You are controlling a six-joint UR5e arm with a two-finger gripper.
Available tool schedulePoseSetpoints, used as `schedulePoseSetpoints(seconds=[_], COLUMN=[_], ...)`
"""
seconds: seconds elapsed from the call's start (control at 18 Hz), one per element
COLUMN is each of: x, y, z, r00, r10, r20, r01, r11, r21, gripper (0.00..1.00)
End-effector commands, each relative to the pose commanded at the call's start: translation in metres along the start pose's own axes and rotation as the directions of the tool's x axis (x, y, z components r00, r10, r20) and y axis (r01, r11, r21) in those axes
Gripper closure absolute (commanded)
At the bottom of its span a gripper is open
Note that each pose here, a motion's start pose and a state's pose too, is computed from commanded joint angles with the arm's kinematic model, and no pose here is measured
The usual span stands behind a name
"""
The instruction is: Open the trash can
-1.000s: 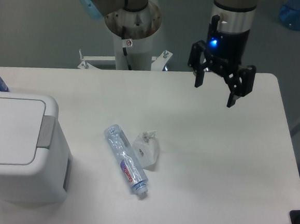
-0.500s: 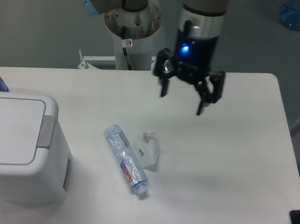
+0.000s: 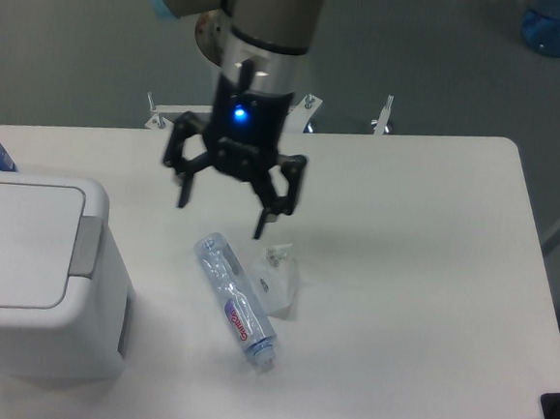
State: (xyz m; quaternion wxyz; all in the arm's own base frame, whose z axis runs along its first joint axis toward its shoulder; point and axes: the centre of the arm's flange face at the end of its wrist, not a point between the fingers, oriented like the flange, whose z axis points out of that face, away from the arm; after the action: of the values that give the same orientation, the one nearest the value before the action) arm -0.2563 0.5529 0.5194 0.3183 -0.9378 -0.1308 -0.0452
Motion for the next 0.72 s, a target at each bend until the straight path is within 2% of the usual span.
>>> schedulePoseSetpoints(seconds=[0.39, 0.56, 0.72], x=[0.033, 0.033, 0.031], y=[-0.009, -0.009, -0.012], z=[0.033, 0.035, 0.034], r00=[0.997, 0.996, 0.988], r10=[0.065, 0.087, 0.154], r20=[-0.032, -0.033, -0.024], r01=[-0.064, -0.087, -0.154], r11=[0.998, 0.996, 0.988], r21=[0.017, 0.017, 0.021], gripper=[0.0, 0.0, 0.0])
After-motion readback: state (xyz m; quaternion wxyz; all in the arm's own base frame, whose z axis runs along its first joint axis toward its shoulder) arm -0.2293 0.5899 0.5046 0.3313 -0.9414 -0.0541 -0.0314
